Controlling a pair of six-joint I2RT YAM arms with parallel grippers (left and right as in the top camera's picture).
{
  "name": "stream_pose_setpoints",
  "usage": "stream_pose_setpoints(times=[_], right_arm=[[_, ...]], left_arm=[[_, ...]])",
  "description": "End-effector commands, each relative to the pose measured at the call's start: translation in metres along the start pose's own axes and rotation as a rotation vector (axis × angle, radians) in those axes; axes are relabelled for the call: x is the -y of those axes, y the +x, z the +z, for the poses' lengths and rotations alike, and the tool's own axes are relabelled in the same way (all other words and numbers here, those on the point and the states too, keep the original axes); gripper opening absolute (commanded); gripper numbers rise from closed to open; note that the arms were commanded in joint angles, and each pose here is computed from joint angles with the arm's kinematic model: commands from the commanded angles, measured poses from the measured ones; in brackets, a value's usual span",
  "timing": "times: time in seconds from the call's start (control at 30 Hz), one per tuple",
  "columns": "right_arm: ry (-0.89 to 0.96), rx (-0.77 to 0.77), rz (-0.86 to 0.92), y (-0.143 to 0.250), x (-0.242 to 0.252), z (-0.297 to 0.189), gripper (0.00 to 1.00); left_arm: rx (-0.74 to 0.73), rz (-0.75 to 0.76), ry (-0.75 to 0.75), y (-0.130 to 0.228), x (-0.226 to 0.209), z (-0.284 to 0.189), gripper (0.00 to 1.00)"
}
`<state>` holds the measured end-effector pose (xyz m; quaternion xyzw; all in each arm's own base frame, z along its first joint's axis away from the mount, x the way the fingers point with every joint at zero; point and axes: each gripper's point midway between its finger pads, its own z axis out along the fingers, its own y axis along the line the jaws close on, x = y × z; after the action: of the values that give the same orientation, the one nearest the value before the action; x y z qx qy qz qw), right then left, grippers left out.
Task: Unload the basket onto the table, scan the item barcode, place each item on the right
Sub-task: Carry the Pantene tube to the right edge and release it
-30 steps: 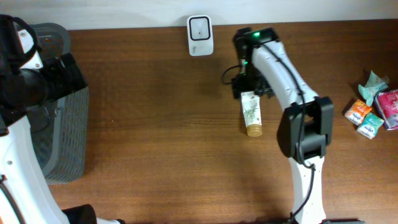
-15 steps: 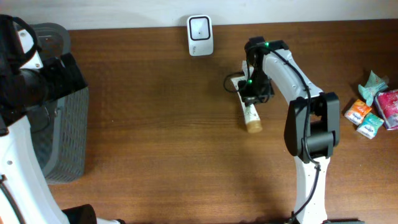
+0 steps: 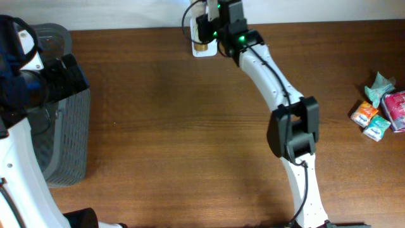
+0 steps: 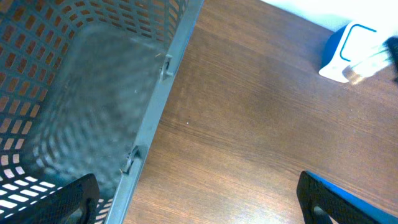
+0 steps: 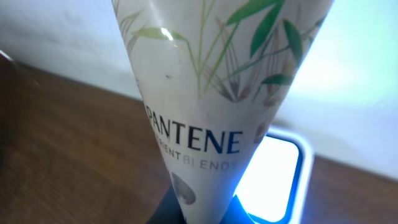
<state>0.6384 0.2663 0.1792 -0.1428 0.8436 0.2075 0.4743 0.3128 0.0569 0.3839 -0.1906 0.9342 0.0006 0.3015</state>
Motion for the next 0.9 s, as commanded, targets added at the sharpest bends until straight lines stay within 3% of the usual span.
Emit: stream_pose_setpoints(times=[0.0, 0.07, 0.2, 0.27, 0.3, 0.37, 0.4, 0.5, 0.57, 0.67, 0.87], right_arm=[[0.042, 0.026, 0.005, 0.000, 0.012, 0.008, 0.04], [0.078, 0.019, 0.007, 0.006, 0.020, 0.012, 0.04], [0.130, 0.081, 0.021, -0.045, 0.041, -0.038, 0.04], [0.247, 0.045, 0.067, -0.062, 0.083, -0.092, 0.04], [0.341, -0.033, 0.134, -0.057, 0.130, -0.143, 0.04], [0.475, -0.140, 0.235, -0.031, 0.192, -0.198, 0.04], [0.616, -0.245, 0.324, 0.004, 0.244, -0.240, 0.04], [0.891, -0.433, 0.505, 0.080, 0.338, -0.332, 0.04], [0.957, -0.461, 0.625, 0.115, 0.380, -0.377, 0.04], [0.930, -0.433, 0.719, 0.139, 0.410, -0.390, 0.04], [0.923, -0.411, 0.781, 0.165, 0.433, -0.359, 0.11]], left_arm=[[0.007, 0.009, -0.004, 0.000, -0.002, -0.002, 0.99], [0.007, 0.009, -0.004, 0.000, -0.002, -0.002, 0.99], [0.007, 0.009, -0.004, 0.000, -0.002, -0.002, 0.99], [0.007, 0.009, -0.004, 0.000, -0.002, -0.002, 0.99], [0.007, 0.009, -0.004, 0.000, -0.002, -0.002, 0.99], [0.007, 0.009, -0.004, 0.000, -0.002, -0.002, 0.99], [0.007, 0.009, -0.004, 0.000, -0.002, -0.002, 0.99], [0.007, 0.009, -0.004, 0.000, -0.002, -0.002, 0.99], [0.007, 0.009, -0.004, 0.000, -0.002, -0.002, 0.99], [0.007, 0.009, -0.004, 0.000, -0.002, -0.002, 0.99], [0.007, 0.009, -0.004, 0.000, -0.002, -0.002, 0.99]])
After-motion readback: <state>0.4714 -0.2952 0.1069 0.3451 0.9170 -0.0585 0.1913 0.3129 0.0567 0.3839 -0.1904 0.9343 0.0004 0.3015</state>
